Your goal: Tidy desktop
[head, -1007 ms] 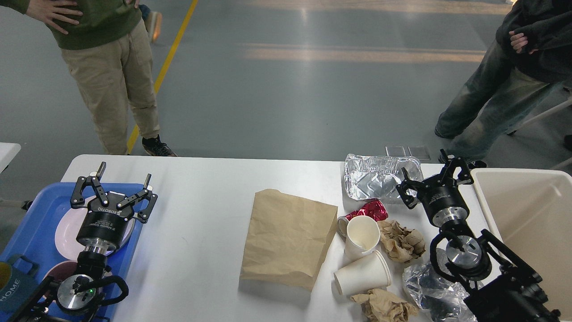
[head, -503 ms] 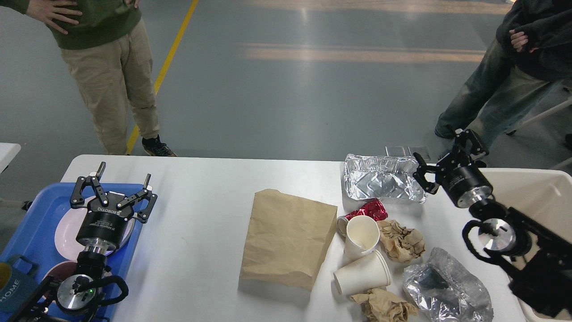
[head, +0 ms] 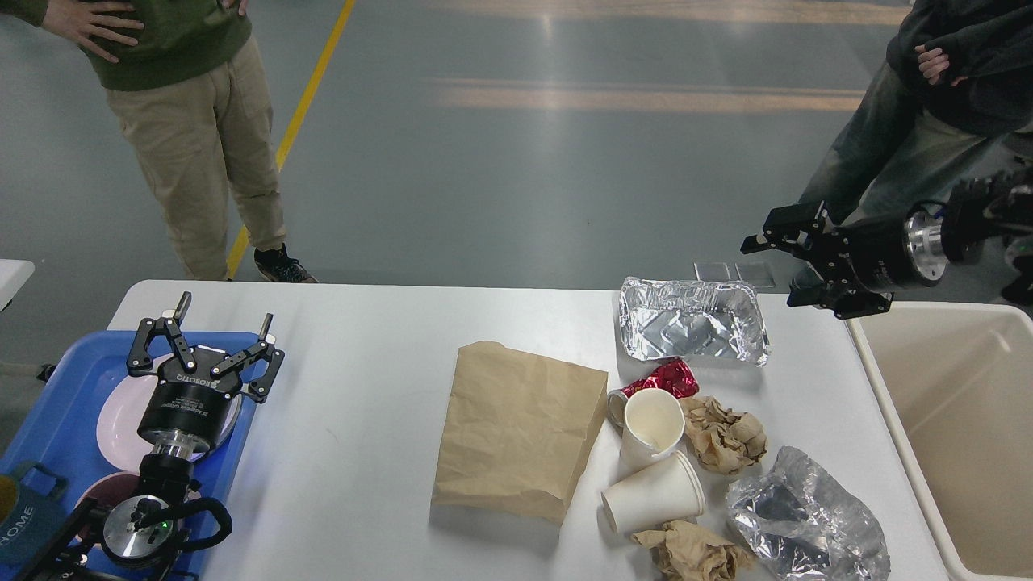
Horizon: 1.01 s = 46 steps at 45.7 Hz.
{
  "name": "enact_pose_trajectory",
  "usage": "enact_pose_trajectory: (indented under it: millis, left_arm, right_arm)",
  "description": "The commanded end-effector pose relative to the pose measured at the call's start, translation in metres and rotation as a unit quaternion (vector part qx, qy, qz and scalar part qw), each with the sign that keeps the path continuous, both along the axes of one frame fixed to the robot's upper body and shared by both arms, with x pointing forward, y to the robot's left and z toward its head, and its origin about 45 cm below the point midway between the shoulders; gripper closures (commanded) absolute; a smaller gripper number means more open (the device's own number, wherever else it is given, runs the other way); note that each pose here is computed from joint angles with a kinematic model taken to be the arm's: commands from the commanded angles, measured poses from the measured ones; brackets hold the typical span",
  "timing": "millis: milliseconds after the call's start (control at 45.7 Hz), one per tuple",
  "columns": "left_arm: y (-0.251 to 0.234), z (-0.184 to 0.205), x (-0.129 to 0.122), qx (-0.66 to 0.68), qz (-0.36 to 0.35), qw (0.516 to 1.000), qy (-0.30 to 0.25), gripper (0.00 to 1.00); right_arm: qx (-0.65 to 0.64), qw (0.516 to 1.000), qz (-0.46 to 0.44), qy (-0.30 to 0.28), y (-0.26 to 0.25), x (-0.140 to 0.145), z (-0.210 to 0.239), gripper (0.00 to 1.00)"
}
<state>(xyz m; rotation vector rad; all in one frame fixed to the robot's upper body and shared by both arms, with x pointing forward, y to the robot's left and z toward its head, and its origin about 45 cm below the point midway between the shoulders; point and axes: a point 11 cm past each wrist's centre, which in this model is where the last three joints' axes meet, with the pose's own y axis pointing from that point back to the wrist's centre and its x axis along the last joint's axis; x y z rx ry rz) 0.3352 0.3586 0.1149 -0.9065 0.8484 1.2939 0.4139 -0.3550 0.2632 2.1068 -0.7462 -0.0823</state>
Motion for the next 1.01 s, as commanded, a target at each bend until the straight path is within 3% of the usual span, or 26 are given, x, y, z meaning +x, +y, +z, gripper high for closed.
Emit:
enact_pose_trajectory:
  millis: [0,175,416,656,985]
  left_arm:
    - [0.000,0.000,0.000,0.000,0.000,1.000,0.000,0.03]
    - [0.000,0.000,0.000,0.000,0.000,1.000,0.000,0.03]
    - [0.001,0.000,0.000,0.000,0.001,1.000,0.000,0.03]
    - [0.000,0.000,0.000,0.001,0.000,1.000,0.000,0.03]
    - [0.000,0.001,0.000,0.000,0.000,1.000,-0.002,0.03]
  right_arm:
    - [-0.097,0.985,0.084,0.112,0.019,-0.019,0.023,0.00]
    - [-0.231,0.947,0.128,0.184,0.038,-0.061,0.061,0.00]
    - [-0.247,0.932,0.200,0.173,0.089,-0.123,0.127,0.00]
    - [-0.222,0.940,0.187,0.179,0.088,-0.130,0.141,0.00]
    - [-0.212,0.939,0.151,0.225,0.059,-0.138,0.112,0.00]
